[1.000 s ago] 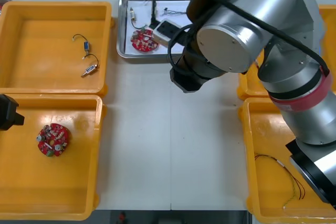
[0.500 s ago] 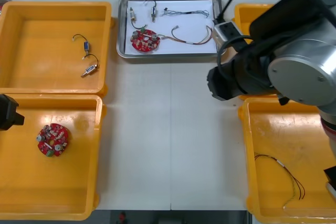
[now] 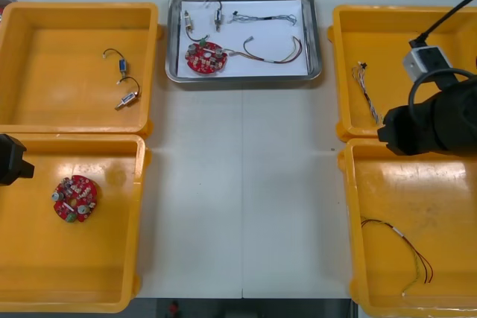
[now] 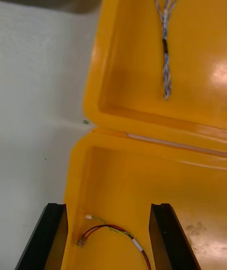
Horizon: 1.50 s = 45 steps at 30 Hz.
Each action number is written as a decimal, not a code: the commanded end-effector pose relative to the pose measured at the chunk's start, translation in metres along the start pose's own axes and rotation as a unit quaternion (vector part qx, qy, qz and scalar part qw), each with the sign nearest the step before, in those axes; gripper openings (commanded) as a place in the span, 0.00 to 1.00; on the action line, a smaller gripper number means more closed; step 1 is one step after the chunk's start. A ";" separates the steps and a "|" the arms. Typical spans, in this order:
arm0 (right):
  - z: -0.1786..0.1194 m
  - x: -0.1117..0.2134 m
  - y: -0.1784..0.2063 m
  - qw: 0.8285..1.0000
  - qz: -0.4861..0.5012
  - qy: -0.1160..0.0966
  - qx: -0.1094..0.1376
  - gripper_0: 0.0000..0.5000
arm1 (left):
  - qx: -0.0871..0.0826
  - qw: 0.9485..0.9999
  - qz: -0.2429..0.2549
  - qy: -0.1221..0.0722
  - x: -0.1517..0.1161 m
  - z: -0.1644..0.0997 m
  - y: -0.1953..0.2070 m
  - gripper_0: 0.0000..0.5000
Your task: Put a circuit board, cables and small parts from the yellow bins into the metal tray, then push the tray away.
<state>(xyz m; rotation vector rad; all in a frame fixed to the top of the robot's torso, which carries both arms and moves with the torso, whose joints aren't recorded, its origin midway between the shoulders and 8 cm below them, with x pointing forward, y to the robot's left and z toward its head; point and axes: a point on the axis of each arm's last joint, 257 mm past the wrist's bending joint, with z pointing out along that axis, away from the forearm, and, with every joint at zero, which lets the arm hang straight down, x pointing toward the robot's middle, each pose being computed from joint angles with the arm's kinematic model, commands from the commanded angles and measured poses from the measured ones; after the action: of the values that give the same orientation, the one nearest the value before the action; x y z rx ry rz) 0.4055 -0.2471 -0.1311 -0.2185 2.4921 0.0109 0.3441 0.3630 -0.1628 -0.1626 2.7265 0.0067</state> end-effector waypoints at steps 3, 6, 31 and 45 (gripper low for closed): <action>-0.016 0.013 -0.053 0.998 0.041 -0.005 0.043 1.00 | -0.020 0.999 0.048 -0.007 0.000 -0.011 0.013 1.00; -0.017 0.020 -0.067 0.997 0.055 0.001 0.048 1.00 | -0.020 0.999 0.048 -0.007 0.000 -0.011 0.013 1.00; -0.007 0.051 -0.112 0.994 0.061 0.069 0.050 1.00 | -0.020 0.999 0.048 -0.007 0.000 -0.011 0.013 1.00; -0.011 0.052 -0.097 0.995 0.062 0.072 0.012 1.00 | -0.020 0.999 0.048 -0.007 0.000 -0.011 0.013 1.00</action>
<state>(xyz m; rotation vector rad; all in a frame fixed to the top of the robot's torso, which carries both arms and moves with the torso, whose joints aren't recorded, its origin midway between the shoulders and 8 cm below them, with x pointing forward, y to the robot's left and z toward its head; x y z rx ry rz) 0.3772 -0.3345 -0.1564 -0.0654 2.6492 0.0675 0.3432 0.3634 -0.1639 -0.1643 2.7297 0.0073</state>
